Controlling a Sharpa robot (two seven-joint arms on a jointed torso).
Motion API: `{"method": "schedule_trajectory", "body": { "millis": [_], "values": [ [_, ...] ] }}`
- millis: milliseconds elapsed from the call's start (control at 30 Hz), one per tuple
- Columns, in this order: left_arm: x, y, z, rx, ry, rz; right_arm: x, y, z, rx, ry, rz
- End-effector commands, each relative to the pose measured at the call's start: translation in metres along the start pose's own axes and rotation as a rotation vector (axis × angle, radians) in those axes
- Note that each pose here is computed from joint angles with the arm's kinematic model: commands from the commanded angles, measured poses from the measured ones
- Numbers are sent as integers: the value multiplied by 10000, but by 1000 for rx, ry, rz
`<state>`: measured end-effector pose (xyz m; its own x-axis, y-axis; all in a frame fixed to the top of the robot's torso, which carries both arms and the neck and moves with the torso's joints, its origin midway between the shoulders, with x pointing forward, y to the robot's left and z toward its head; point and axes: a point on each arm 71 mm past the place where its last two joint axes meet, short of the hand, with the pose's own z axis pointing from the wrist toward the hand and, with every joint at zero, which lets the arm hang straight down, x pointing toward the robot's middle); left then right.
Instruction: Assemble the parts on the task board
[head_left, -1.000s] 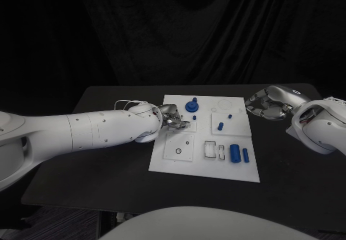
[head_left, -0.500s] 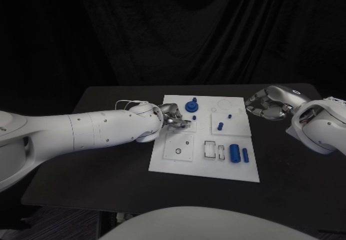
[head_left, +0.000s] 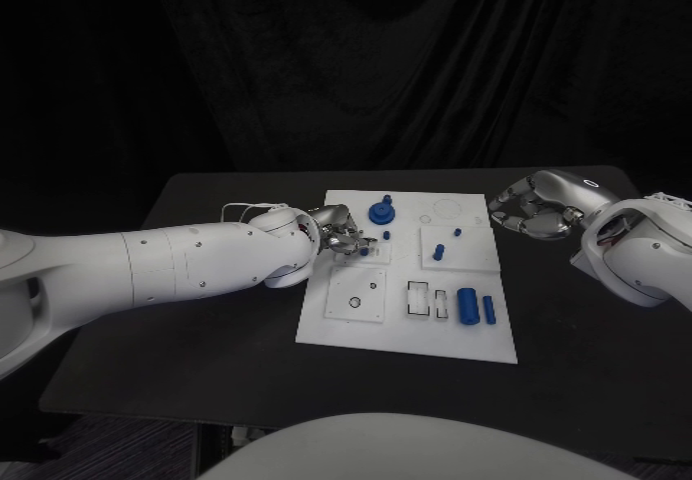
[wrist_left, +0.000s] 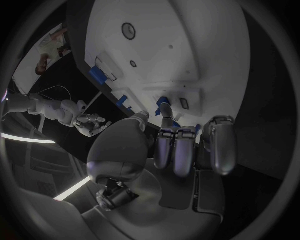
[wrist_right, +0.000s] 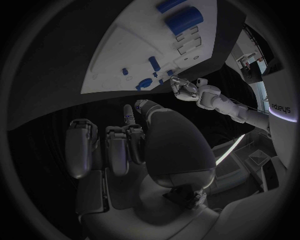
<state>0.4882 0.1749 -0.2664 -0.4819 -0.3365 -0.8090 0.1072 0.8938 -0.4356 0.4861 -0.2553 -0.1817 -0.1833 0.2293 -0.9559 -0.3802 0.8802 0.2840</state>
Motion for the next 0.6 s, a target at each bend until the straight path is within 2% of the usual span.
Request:
{"method": "schedule_trajectory", "body": {
  "millis": [33, 67, 200, 333, 467, 600],
  "values": [
    [-162, -74, -47, 60, -93, -21, 1, -9, -6, 12, -9, -1],
    [-195, -82, -55, 65, -101, -21, 0, -9, -6, 12, -10, -1],
    [-456, -125, -89, 87, -147, -8, -4, -12, -5, 13, -15, 8],
    [-639, -111, -107, 80, -151, 11, -7, -11, 2, 12, -21, 13],
    [-729, -62, -100, 55, -130, 30, -8, -6, 11, 9, -24, 15],
    [-768, -15, -36, 21, -98, 51, -8, -5, 18, 7, -24, 15]
  ]
}}
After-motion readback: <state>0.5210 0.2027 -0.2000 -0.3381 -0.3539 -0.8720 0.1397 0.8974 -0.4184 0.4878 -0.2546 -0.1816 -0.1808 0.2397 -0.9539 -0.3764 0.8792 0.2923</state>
